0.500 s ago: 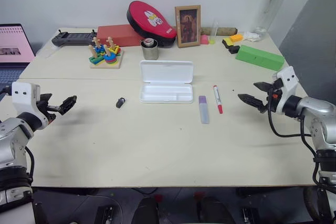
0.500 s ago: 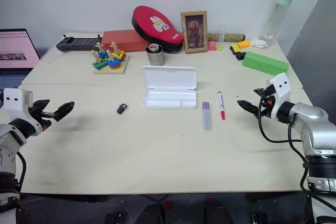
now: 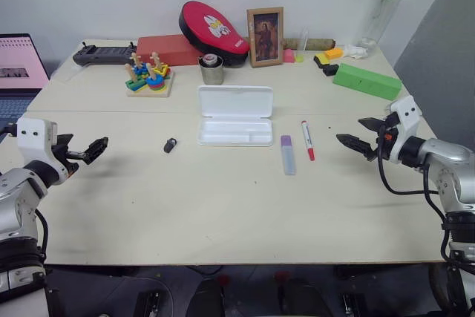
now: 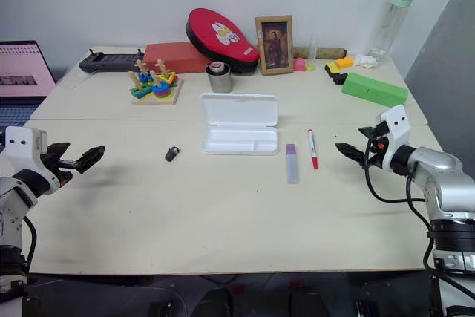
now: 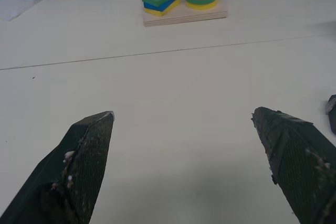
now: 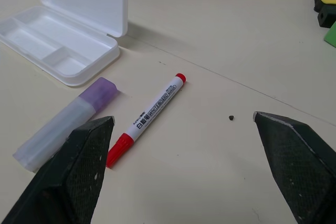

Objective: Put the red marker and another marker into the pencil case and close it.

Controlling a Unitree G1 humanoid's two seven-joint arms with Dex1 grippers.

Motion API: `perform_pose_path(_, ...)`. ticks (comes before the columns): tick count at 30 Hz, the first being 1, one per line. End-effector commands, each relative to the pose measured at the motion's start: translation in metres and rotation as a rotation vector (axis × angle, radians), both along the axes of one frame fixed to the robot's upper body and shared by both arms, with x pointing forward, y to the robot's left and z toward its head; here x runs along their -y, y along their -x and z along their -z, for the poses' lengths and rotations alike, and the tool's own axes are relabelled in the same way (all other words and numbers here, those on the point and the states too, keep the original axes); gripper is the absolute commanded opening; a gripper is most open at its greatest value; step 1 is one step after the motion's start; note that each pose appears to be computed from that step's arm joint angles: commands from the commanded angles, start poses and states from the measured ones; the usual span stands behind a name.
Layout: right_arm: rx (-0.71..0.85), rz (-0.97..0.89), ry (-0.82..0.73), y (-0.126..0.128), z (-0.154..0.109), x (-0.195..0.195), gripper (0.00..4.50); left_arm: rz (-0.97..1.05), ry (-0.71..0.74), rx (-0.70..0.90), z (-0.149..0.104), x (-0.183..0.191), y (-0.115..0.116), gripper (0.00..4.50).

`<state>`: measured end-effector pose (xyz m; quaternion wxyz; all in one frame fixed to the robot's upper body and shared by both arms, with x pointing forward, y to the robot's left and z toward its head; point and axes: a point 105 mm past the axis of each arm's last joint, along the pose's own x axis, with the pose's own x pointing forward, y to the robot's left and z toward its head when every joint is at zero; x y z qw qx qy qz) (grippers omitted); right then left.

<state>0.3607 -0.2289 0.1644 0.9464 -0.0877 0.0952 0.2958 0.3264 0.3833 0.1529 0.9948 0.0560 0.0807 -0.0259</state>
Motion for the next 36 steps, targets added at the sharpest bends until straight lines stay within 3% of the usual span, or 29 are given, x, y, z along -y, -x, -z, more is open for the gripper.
perform_pose_path(1, 0.063, 0.005, -0.014, -0.002, -0.017, 0.002, 4.48, 0.01, -0.028, 0.045, -0.015, 0.001, -0.002, 4.5)
perform_pose_path(16, 0.06, -0.014, -0.008, -0.001, -0.016, 0.0, 4.48, 0.03, -0.026, 0.034, -0.012, 0.003, -0.004, 4.5)
perform_pose_path(23, 0.023, -0.429, 0.107, 0.012, -0.022, -0.07, 4.48, 0.462, 0.026, 0.161, -0.036, 0.088, 0.004, 4.5)
perform_pose_path(27, 0.001, -0.598, 0.201, 0.006, -0.022, -0.109, 4.48, 0.66, 0.028, 0.139, -0.039, 0.131, 0.012, 4.5)
perform_pose_path(36, -0.039, -0.692, 0.323, -0.034, -0.001, -0.179, 4.48, 0.841, -0.007, 0.084, -0.032, 0.177, 0.015, 4.5)
